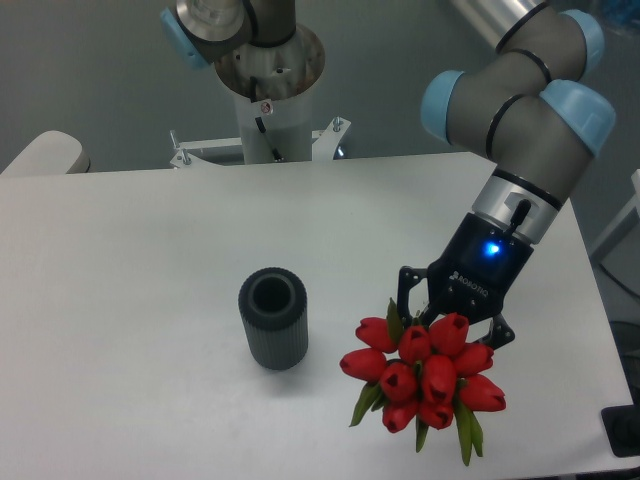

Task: Insert the flowers into the vase
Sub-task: 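Hold the red tulip bunch in the gripper and start moving toward the vase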

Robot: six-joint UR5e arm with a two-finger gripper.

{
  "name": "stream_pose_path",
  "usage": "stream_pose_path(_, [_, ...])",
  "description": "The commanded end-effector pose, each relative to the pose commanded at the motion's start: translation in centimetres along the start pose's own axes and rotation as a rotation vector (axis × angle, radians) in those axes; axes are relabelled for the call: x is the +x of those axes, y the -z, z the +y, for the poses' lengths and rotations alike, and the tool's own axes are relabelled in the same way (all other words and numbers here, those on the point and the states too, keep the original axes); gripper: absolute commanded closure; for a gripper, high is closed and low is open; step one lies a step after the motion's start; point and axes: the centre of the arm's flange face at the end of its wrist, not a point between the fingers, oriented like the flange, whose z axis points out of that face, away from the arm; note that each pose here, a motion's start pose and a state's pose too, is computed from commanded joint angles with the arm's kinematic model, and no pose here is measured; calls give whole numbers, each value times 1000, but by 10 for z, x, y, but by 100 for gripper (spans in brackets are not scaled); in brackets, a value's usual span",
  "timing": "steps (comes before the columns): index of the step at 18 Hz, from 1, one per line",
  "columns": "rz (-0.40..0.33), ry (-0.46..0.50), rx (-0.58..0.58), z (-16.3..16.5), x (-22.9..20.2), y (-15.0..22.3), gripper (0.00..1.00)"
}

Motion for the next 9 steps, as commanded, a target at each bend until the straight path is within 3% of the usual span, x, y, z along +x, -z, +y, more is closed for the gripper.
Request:
stream_pose_path(4, [13, 7, 0, 1, 6, -5, 72])
stream_pose_path(9, [88, 18, 112, -25, 13, -9, 72])
